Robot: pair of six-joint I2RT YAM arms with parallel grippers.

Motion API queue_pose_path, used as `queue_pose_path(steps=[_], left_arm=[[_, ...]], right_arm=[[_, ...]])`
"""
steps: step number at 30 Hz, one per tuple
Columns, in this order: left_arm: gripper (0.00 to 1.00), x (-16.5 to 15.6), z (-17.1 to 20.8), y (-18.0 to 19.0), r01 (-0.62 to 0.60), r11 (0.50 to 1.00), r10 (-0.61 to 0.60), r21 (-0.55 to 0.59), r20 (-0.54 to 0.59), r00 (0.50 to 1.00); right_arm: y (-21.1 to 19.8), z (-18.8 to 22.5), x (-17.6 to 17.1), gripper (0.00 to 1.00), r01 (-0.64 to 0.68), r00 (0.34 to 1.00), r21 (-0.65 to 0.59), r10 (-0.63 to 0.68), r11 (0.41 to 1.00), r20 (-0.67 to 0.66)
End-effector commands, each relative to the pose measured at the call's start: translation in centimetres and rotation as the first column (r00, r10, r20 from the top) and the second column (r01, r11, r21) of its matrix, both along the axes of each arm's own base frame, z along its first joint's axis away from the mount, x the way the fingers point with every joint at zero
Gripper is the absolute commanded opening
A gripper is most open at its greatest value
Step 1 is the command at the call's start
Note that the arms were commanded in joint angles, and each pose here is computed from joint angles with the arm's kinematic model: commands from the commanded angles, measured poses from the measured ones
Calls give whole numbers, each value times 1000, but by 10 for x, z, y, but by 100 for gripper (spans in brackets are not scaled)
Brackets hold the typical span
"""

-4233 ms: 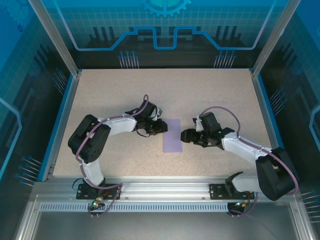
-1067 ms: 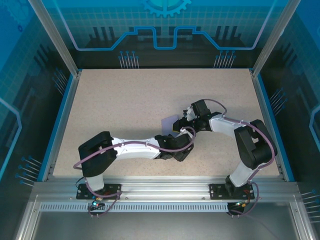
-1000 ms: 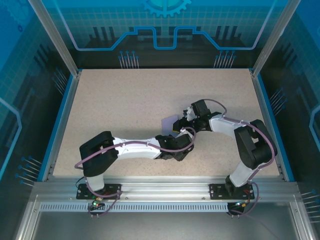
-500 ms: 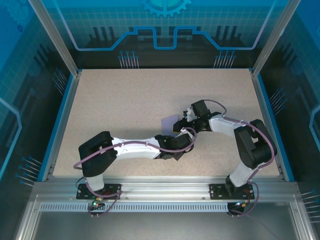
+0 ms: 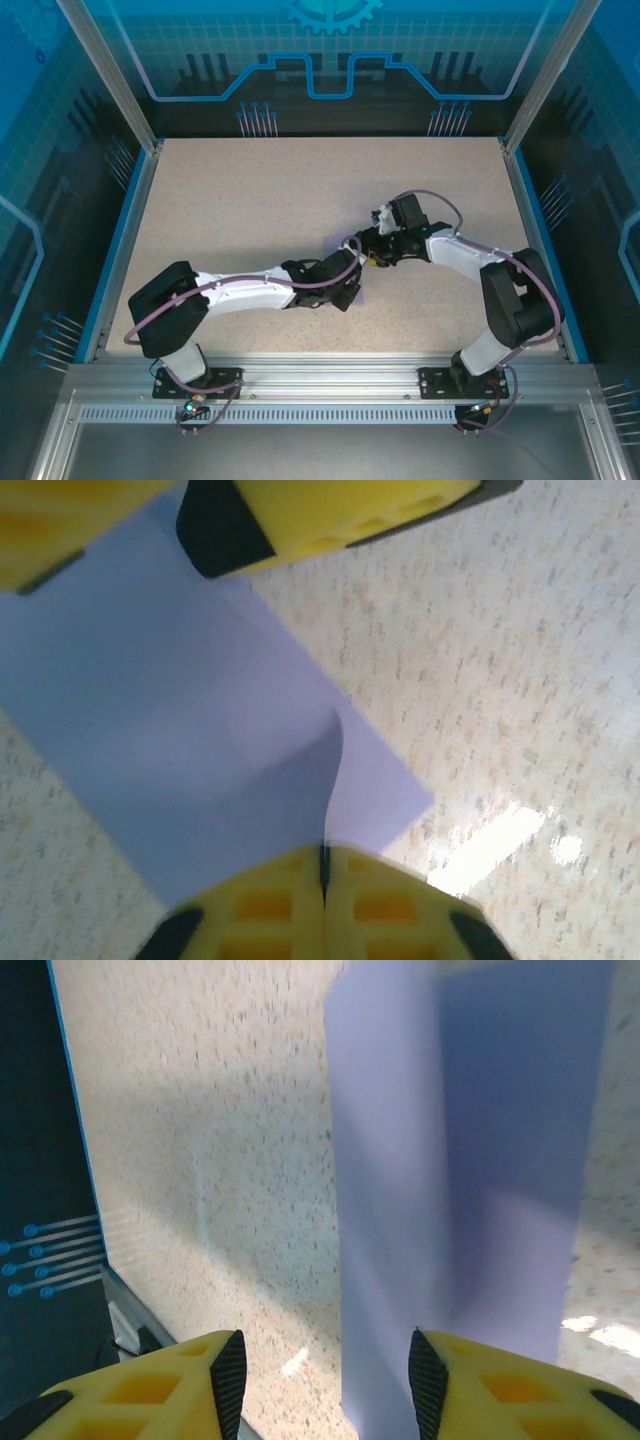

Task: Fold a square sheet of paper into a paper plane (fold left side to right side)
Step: Fold the triangle a second time at the center of the table.

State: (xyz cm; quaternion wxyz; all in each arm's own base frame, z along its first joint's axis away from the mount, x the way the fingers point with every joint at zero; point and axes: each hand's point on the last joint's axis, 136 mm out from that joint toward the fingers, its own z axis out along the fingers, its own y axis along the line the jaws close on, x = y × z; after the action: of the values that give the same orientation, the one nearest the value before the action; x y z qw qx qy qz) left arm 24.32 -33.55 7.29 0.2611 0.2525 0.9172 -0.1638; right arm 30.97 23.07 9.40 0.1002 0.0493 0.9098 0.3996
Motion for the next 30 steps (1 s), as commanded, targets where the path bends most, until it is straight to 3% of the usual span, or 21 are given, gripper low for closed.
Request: queue_pose_path(steps=[1,8,18,30], left_arm=[[1,-7,10,-7,-5,985,-14,-174,-110,994],[2,-1,11,1,-59,961,5,-270,-195,981],[4,6,2,19,-124,961,60,-249,-250,966],[8,14,-13,38,-178,974,138,-138,-263,955]], right_arm=[[-15,15,1,53,37,996,-2,-36,999,81],[-35,2,-30,43,43,995,-62,-37,997,92],[-20,-27,-79,8,-38,996,-88,44,995,74],[-1,-60,-89,3,-128,992,-223,123,966,-37]])
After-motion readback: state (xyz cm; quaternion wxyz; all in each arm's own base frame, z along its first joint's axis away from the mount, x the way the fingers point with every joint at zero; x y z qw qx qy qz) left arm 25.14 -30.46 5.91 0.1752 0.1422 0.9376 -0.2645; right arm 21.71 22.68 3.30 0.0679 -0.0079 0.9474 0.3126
